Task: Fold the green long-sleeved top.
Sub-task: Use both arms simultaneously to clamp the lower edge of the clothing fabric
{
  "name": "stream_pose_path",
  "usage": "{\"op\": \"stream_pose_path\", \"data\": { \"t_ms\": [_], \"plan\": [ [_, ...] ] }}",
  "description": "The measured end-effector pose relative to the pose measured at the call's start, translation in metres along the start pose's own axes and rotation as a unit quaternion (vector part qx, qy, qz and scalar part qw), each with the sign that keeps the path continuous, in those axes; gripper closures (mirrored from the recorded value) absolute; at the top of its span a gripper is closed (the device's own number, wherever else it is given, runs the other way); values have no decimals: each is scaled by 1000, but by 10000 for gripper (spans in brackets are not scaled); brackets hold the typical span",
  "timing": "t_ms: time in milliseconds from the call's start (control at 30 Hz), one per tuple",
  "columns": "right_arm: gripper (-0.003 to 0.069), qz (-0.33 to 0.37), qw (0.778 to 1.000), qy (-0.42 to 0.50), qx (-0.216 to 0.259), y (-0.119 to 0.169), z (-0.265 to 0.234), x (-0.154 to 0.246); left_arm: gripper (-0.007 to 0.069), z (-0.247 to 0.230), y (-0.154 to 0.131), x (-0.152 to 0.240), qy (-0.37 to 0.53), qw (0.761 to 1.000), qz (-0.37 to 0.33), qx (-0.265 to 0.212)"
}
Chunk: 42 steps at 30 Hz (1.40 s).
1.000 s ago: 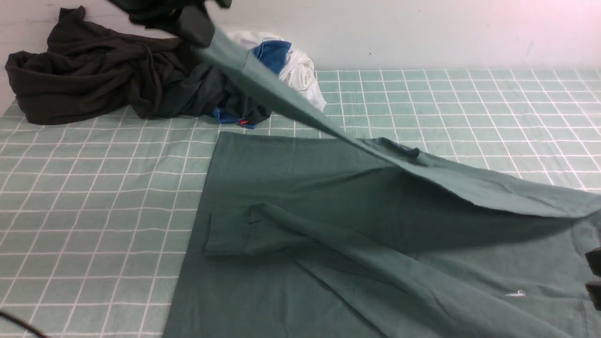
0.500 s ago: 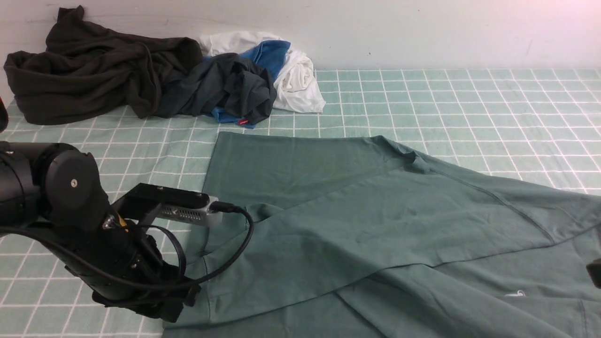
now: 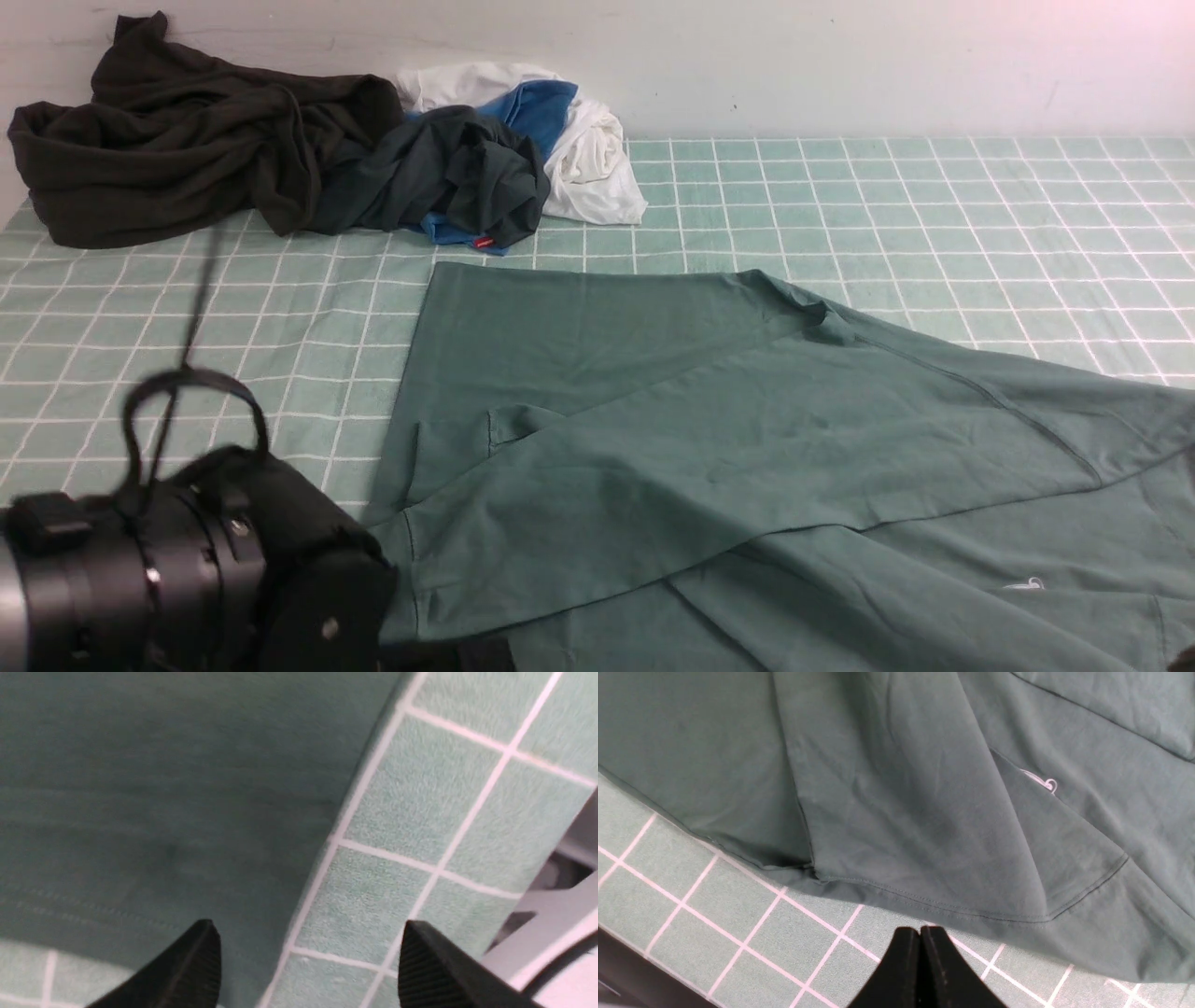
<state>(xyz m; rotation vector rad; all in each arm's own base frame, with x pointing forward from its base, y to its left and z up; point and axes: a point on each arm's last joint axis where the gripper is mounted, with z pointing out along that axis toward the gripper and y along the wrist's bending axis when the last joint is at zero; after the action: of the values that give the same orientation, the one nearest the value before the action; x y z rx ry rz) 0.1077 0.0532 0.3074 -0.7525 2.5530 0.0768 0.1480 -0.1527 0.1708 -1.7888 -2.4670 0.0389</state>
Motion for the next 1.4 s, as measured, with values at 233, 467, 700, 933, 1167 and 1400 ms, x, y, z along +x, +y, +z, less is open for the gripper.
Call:
{"op": "stream_pose_path", "data": {
  "t_ms": [233, 467, 700, 933, 1167, 1400],
  "plan": [
    [673, 1, 1000, 0, -3, 0, 0, 0, 164, 22, 8, -9, 29, 999, 16, -39],
    [673, 0, 1000, 0, -3, 1, 0, 0, 258, 21, 9, -8, 33, 998, -26, -48],
    [673, -1, 1000, -11, -2, 0, 0, -2, 358, 21, 9, -7, 36, 998, -36, -47],
    [673, -1, 1000, -13, -2, 0, 0, -2, 454, 21, 9, -7, 39, 998, -36, -46],
    [673, -1, 1000, -14, -1, 0, 0, -2, 535, 20, 9, -6, 38, 997, -35, -49],
    [673, -12, 1000, -15, 0, 0, 0, -3, 619, 14, 11, -9, 27, 997, -45, -58]
  ]
}}
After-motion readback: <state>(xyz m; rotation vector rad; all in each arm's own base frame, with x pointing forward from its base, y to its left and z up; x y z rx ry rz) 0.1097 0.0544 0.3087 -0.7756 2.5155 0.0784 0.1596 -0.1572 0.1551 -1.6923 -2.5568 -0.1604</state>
